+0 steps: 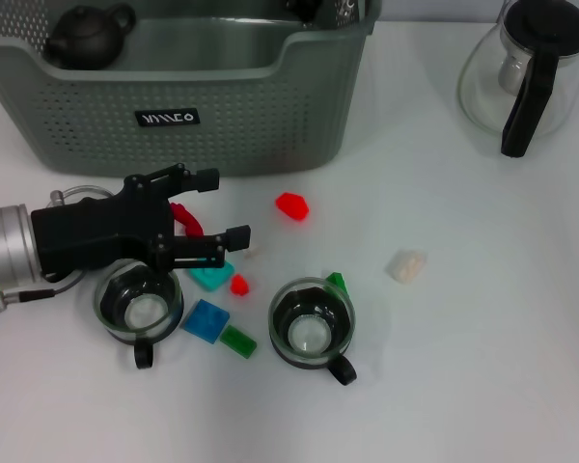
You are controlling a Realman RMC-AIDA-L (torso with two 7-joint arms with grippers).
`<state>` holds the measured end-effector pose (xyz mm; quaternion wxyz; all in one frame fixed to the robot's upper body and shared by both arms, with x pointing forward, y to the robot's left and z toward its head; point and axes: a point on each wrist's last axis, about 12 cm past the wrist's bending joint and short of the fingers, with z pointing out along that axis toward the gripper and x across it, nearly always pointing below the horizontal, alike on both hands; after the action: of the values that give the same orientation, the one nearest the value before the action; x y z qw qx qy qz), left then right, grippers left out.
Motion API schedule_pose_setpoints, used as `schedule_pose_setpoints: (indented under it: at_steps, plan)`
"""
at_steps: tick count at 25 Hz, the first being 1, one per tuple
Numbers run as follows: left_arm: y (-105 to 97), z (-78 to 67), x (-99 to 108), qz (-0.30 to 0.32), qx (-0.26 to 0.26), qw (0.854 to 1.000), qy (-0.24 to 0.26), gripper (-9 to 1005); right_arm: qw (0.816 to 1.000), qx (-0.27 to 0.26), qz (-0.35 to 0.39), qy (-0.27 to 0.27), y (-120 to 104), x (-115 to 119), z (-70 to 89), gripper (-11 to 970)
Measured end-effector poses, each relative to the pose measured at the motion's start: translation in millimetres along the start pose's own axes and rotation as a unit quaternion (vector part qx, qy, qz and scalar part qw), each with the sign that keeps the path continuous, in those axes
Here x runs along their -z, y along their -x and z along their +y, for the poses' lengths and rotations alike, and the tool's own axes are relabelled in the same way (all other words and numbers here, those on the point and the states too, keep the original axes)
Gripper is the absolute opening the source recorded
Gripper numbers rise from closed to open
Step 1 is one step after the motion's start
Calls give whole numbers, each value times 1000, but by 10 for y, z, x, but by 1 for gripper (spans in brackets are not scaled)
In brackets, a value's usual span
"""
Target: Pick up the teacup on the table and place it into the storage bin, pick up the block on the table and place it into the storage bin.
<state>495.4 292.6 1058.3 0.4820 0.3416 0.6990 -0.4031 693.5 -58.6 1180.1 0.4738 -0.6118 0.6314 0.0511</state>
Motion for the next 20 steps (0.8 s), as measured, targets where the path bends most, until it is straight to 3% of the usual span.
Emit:
schedule_pose_setpoints:
  at_steps: [18,20]
  plan:
    - [-9,-16,15,-2,2,1000,-3,948,999,1,20,31,-15,-2,136,218]
    - [-9,-17,15,-2,3,1000,-3,948,999,1,17,30,0,8,133,375]
